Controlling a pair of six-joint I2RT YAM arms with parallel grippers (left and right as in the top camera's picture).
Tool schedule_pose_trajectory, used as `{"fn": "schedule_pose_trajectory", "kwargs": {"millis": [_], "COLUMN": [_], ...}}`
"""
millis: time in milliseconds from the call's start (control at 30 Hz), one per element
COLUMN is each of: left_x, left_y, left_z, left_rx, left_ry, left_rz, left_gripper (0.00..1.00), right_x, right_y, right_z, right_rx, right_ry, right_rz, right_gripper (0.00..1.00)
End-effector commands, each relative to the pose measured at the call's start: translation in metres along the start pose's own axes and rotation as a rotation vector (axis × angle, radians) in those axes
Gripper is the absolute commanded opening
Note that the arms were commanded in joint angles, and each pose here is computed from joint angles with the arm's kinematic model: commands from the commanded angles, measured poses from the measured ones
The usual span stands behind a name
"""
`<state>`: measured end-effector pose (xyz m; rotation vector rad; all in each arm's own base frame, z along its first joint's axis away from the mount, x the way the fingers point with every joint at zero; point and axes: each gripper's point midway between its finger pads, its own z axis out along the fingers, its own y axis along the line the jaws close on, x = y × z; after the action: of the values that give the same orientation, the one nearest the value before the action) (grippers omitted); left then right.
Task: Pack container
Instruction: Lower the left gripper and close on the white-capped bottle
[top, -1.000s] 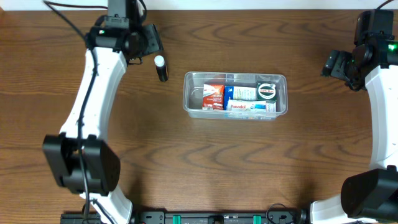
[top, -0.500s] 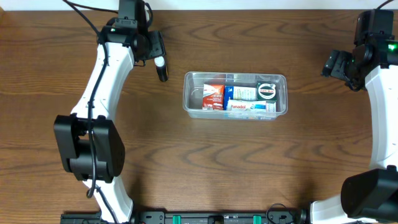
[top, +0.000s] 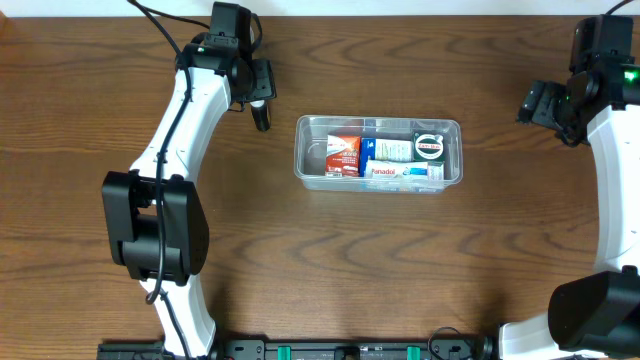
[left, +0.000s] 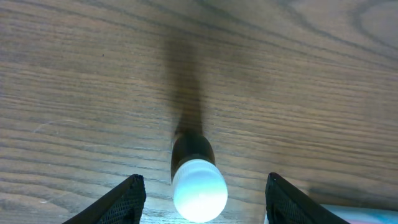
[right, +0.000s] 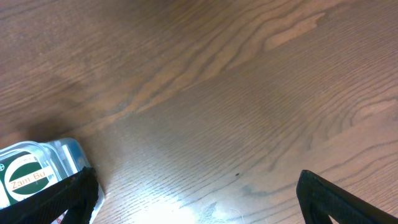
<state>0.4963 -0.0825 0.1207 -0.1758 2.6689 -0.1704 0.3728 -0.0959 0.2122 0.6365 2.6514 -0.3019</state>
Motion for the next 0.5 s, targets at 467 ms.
{"fn": "schedule_pose_trajectory", "kwargs": {"millis": [467], "left_x": [0.021], "left_y": [0.015], "left_z": [0.042], "left_rx": [-0.065], "left_ry": [0.089], "left_rz": [0.015], "left_gripper": [0.63], "right_x": [-0.002], "right_y": [-0.005], "right_z": [0.0], "right_rx": [0.016], "right_ry": [-0.004], "right_rz": [0.002], "right_gripper": [0.99]}}
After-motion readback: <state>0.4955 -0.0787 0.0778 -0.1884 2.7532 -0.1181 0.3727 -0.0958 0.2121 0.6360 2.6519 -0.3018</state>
